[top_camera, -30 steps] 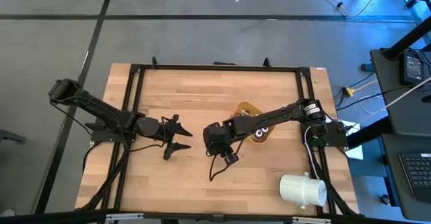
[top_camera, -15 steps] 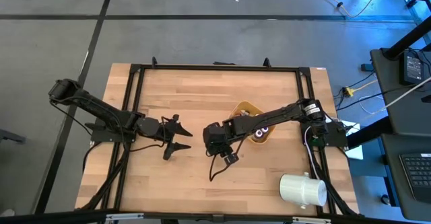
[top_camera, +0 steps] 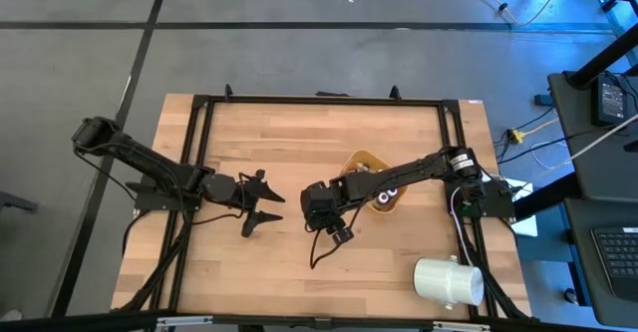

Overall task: Pick & Place food coloring
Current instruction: Put the large yellow food coloring bottle in the yellow bin, then return to Home Position

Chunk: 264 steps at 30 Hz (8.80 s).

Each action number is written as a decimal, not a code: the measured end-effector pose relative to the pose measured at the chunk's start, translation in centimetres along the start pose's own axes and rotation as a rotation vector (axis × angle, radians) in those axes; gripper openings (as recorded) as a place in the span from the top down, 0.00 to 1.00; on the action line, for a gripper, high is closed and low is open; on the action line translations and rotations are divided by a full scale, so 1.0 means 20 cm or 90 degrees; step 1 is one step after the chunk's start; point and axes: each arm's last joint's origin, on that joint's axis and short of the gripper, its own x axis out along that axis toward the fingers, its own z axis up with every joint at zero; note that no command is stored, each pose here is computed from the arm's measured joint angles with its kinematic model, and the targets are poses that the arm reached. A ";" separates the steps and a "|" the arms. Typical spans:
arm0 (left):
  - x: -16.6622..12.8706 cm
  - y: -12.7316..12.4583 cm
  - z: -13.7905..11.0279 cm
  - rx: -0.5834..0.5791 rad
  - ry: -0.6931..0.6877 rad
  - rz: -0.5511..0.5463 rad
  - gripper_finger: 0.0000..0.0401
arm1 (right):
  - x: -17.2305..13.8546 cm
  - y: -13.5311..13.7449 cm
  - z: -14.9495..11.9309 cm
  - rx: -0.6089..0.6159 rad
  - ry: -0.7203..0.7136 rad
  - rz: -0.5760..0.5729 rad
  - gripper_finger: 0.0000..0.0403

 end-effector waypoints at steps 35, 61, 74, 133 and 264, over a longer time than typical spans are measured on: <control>0.00 0.00 0.00 0.000 0.002 0.001 0.40 | -0.05 0.00 0.01 0.000 -0.022 -0.007 0.66; 0.00 0.00 -0.01 0.003 0.012 0.004 0.40 | -0.69 0.11 -0.15 0.165 -0.006 -0.082 0.67; 0.00 0.00 -0.01 0.004 0.020 0.006 0.40 | -0.74 0.10 -0.41 0.267 0.006 -0.153 0.67; 0.00 0.01 -0.01 0.003 0.013 0.027 0.40 | -0.52 -0.05 -0.80 0.328 0.111 -0.262 0.67; -0.23 0.27 -0.21 -0.046 -0.249 -0.044 0.40 | -0.58 0.48 -1.36 0.339 -0.602 -0.248 0.37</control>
